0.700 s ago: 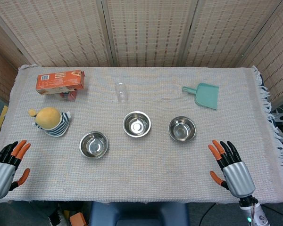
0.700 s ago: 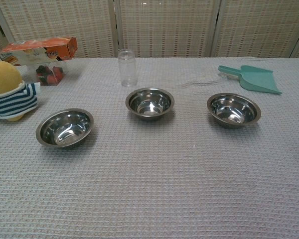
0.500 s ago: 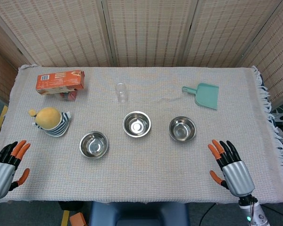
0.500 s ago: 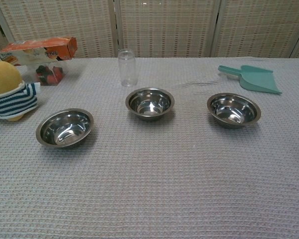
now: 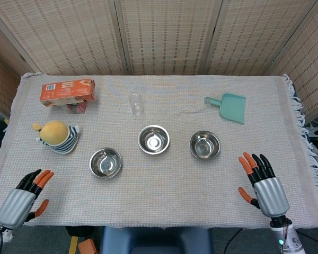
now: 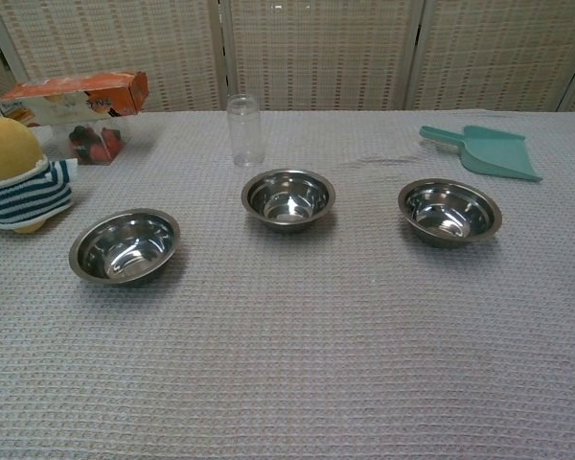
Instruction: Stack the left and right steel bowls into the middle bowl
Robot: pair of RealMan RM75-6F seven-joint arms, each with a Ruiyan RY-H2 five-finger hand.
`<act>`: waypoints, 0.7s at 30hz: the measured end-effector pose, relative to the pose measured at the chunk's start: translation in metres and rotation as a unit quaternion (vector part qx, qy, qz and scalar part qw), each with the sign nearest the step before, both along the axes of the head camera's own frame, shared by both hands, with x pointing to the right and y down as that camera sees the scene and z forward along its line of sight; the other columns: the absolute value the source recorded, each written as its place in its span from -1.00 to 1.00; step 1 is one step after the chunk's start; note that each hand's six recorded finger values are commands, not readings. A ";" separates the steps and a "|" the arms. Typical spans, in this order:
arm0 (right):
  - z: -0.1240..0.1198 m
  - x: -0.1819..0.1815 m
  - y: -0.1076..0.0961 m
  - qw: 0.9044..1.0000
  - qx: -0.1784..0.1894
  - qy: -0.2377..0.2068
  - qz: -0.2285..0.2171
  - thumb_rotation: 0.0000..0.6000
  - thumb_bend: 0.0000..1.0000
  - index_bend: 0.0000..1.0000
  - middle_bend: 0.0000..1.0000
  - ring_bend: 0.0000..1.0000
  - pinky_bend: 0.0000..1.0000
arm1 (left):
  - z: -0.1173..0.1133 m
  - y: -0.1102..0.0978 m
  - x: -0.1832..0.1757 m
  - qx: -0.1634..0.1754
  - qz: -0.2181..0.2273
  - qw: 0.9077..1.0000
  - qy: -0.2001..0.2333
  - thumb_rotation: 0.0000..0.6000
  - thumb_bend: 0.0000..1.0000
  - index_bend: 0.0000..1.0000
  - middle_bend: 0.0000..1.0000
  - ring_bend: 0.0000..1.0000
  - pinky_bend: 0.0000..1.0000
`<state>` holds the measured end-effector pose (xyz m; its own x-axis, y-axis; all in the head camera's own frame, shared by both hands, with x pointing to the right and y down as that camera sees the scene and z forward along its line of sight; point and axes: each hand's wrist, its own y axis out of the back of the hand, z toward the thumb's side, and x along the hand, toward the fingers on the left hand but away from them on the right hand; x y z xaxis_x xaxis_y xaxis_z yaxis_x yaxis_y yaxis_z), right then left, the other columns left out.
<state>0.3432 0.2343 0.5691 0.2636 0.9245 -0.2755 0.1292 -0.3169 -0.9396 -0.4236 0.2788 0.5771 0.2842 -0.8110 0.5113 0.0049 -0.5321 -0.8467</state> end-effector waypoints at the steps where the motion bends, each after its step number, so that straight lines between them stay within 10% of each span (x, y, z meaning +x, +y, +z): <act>1: -0.002 0.001 -0.001 1.000 0.003 -0.003 0.001 1.00 -0.73 -1.00 -1.00 -1.00 -1.00 | 0.004 0.004 0.005 -0.002 0.007 1.000 -0.001 1.00 -0.13 -0.94 -0.87 -0.90 -0.74; 21: -0.007 0.006 -0.002 1.000 0.000 -0.012 0.002 1.00 -0.73 -1.00 -1.00 -1.00 -1.00 | 0.107 0.002 0.116 0.047 0.113 0.992 -0.005 1.00 -0.13 -0.65 -0.87 -0.92 -0.73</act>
